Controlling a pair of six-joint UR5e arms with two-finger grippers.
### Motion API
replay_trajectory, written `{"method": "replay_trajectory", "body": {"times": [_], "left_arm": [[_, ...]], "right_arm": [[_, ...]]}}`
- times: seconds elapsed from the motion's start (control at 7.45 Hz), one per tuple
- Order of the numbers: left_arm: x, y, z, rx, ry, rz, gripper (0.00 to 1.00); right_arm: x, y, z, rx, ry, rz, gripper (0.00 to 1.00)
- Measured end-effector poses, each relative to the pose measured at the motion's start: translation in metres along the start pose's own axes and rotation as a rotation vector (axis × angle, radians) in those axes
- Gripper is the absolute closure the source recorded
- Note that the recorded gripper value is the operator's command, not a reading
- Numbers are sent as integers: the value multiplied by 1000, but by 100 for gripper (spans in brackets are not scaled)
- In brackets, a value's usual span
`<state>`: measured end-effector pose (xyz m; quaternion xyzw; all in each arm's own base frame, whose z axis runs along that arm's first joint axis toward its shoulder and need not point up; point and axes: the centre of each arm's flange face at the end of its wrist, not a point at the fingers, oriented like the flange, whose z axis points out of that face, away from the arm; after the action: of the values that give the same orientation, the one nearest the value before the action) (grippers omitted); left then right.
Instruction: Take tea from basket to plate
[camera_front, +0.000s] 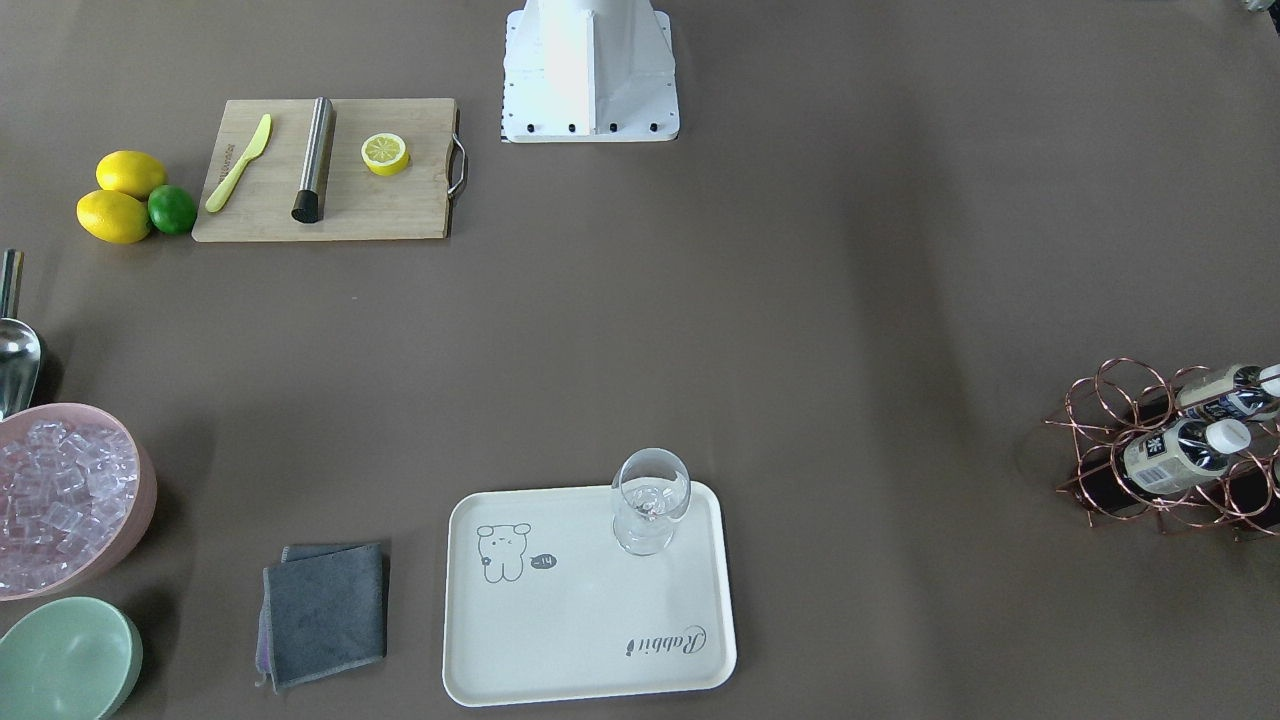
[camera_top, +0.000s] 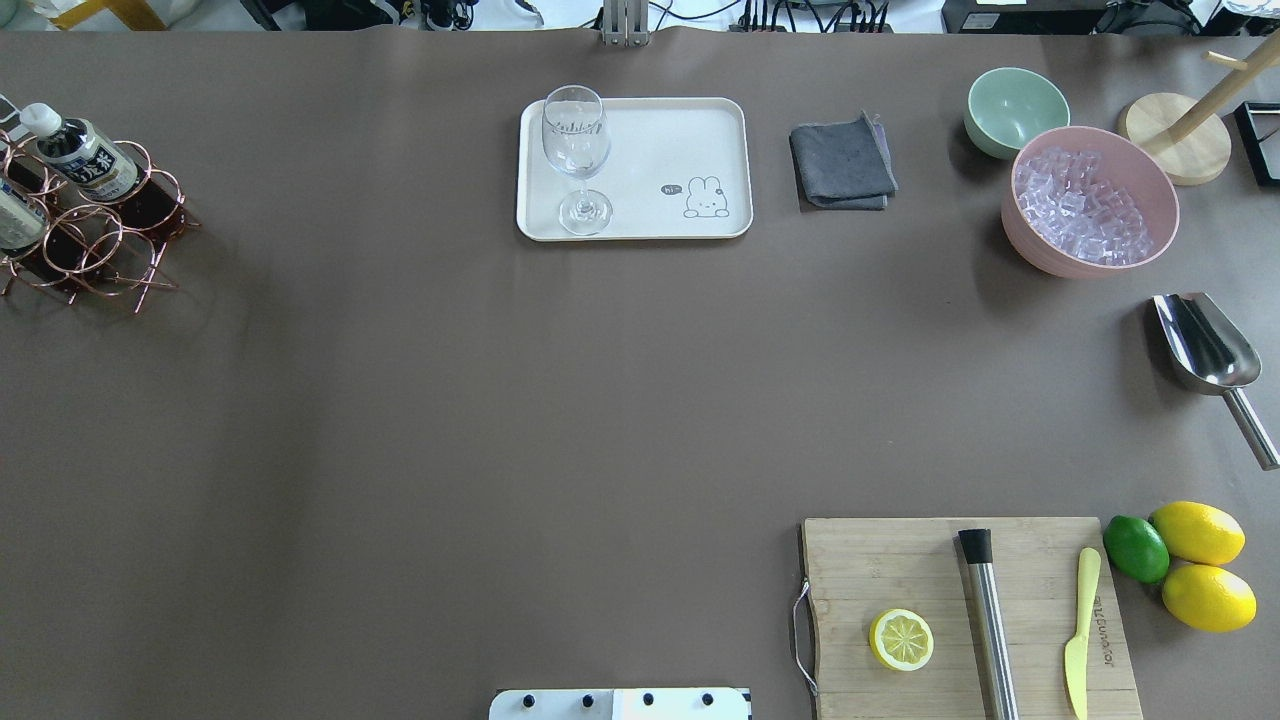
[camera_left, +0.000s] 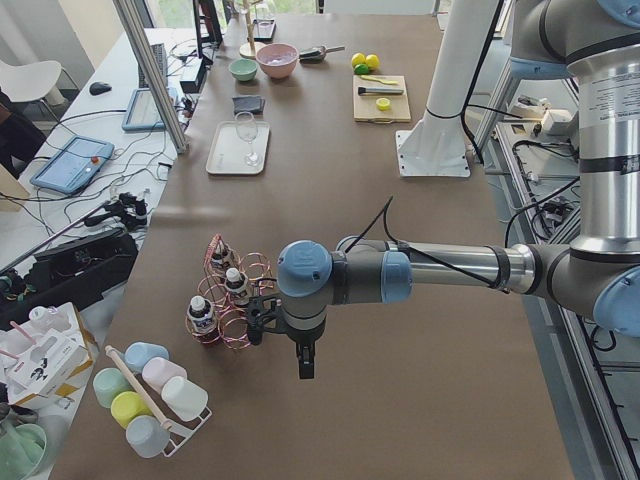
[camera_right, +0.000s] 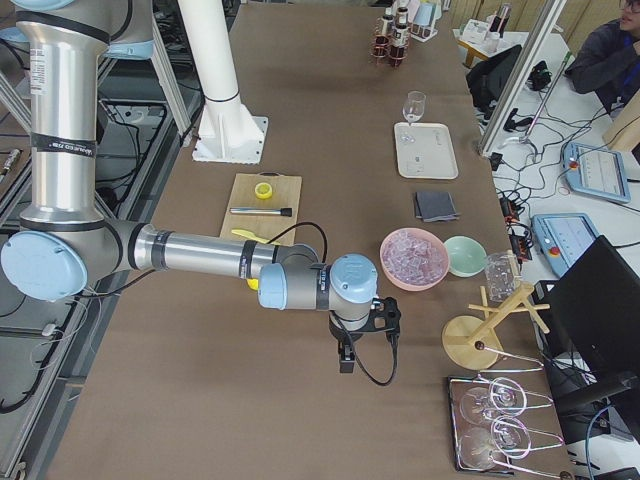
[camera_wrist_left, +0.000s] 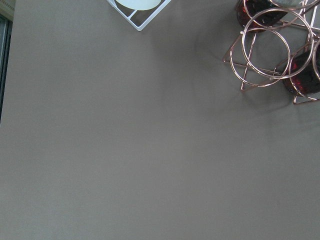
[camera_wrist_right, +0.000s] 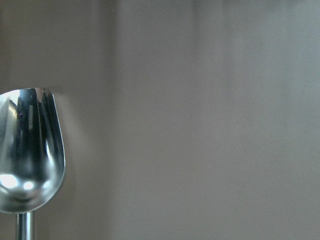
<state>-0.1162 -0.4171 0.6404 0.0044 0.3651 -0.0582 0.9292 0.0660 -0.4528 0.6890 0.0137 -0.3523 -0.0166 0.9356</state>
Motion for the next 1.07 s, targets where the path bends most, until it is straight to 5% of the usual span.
{"method": "replay_trajectory", "body": {"times": [1.07], "left_arm": [[23,-21,-19,9,7,8,2]], "right_arm": [[-18,4,-20,31,0,-15,0]]}}
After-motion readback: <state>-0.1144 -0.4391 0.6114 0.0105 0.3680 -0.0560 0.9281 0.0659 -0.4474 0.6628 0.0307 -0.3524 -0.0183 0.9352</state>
